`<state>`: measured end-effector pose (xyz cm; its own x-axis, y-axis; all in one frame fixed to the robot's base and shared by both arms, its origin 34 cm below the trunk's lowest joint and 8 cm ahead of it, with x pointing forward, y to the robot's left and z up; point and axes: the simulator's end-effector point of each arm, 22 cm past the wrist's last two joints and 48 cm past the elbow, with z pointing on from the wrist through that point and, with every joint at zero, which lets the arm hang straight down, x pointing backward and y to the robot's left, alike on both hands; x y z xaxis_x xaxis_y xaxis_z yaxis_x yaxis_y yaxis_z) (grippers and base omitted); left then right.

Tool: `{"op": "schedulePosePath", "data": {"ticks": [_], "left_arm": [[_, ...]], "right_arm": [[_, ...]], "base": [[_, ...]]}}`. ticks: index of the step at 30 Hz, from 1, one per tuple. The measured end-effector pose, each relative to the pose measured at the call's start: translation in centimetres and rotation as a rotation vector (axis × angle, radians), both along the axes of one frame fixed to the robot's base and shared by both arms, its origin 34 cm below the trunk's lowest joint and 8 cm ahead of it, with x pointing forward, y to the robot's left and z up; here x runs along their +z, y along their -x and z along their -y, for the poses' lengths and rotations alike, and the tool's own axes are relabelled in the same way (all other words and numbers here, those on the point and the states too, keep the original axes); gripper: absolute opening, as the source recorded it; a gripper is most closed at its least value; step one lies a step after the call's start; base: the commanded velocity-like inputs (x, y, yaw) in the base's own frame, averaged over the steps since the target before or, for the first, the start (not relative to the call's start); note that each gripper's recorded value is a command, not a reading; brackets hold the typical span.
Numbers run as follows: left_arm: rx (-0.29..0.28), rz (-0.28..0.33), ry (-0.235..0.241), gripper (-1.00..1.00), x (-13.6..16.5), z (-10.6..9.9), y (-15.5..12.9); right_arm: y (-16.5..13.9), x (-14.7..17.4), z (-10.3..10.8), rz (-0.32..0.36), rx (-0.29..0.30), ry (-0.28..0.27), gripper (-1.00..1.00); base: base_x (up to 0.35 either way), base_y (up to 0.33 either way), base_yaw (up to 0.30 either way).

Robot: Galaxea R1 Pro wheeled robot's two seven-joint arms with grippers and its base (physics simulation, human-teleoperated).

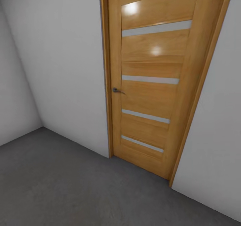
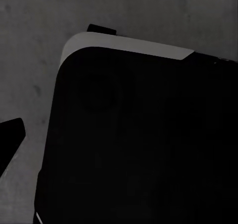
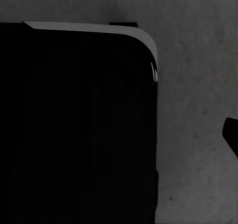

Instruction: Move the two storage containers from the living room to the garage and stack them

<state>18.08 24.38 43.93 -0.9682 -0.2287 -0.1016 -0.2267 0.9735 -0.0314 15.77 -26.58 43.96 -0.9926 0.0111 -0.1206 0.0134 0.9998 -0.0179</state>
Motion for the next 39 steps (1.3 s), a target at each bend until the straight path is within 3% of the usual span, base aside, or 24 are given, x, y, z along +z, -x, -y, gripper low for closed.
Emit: {"op": "schedulePosePath", "data": {"ticks": [39], "left_arm": [[0.000,0.003,0.000,1.00,0.01,-0.01,-0.08]], "right_arm": [[0.00,0.00,0.02,0.000,0.000,0.001,1.00]], "base": [[0.288,0.226,-0.243]]}}
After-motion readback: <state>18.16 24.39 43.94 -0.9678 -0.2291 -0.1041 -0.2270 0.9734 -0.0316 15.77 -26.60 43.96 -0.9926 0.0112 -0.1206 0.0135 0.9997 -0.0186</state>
